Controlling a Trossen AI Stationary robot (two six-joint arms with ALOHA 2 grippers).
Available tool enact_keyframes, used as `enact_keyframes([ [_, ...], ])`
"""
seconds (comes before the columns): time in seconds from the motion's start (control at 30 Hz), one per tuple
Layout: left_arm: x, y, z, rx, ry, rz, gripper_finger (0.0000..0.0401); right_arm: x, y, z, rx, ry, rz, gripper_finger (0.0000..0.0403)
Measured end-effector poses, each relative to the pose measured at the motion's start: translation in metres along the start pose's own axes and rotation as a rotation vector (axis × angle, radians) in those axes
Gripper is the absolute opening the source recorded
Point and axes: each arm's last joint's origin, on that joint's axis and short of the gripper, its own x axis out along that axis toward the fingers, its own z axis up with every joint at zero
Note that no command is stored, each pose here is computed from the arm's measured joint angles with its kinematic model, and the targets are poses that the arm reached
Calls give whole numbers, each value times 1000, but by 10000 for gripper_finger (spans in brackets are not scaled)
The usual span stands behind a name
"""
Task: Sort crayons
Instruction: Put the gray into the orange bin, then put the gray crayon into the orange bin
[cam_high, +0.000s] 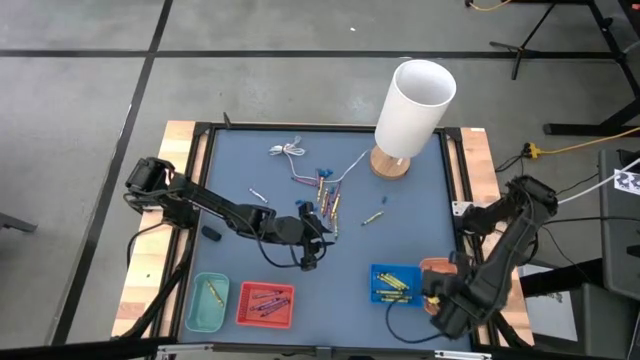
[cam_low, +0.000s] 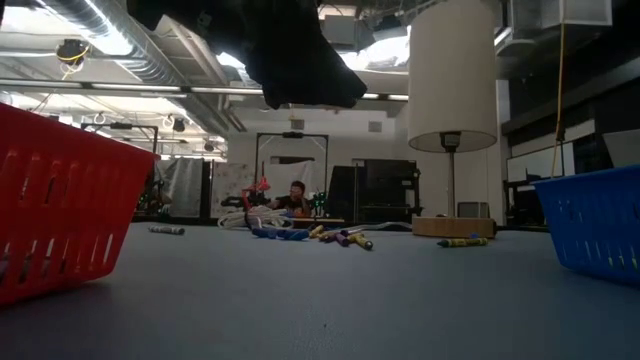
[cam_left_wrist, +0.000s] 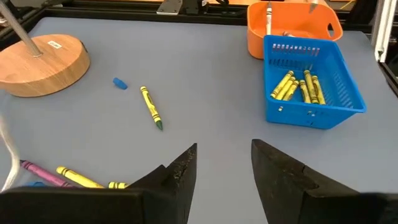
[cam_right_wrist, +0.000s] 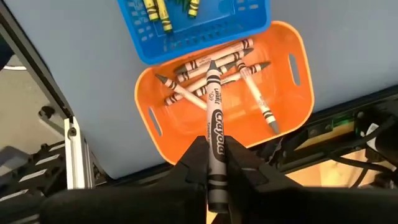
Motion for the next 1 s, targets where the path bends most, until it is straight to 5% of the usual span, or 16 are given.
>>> enact_keyframes([
  [0.43, 11, 42, 7, -75, 4, 75, 135, 1, 3, -9, 15, 4, -7, 28],
  [0.63, 8, 74, 10, -82, 55, 112, 135, 1, 3, -9, 14, 4, -7, 83],
  [1.0, -57, 144, -4, -26, 528, 154, 135, 1, 2, -6, -71, -112, -43, 153],
])
